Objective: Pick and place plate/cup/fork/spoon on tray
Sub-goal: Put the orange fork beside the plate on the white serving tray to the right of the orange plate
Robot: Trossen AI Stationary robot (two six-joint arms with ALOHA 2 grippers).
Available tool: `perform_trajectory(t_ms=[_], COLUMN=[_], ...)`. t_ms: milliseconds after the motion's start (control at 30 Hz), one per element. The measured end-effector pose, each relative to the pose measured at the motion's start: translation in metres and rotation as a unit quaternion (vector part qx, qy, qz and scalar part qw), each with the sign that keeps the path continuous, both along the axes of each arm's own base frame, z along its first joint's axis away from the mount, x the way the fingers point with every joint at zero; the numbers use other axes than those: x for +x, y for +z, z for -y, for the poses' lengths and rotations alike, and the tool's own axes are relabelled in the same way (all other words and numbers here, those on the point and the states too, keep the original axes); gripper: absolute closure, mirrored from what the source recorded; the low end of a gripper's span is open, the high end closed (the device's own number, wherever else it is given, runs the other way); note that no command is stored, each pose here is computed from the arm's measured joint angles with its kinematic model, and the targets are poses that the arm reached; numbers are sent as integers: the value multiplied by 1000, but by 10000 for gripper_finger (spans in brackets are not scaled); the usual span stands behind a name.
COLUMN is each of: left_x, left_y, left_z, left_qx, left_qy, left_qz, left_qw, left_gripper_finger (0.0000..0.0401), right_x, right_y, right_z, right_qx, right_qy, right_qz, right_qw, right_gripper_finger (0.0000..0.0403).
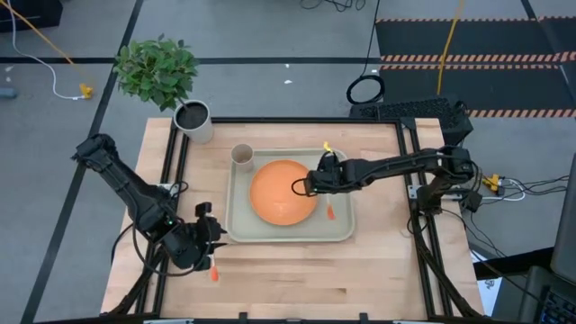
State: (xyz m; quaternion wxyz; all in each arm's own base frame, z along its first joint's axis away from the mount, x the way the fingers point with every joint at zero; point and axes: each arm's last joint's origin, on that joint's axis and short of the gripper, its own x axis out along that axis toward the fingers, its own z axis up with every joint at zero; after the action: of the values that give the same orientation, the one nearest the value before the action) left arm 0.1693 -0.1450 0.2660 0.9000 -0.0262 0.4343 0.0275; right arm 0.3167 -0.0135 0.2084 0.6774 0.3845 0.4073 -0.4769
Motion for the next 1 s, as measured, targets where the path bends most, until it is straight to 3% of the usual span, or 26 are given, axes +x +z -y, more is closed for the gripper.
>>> perform_trajectory(t_ms=[267,700,1000], left_x=[-14,-33,-30], left_y=[-12,-50,-49], left_z=[10,8,12], left_qx=[-30,-77,-101], left_qy=[32,136,132], left_qz=[0,-32,-18], left_qw=[999,987,986], left_gripper_finger=[245,244,245], right_x=[3,8,12], right_y=[-9,-22,-28], right_z=[8,11,11], right_qx=[16,8,25], right_qy=[-14,3,-5], right_qz=[-12,-34,-29], right_qw=[1000,999,999], right_gripper_finger=[401,401,401])
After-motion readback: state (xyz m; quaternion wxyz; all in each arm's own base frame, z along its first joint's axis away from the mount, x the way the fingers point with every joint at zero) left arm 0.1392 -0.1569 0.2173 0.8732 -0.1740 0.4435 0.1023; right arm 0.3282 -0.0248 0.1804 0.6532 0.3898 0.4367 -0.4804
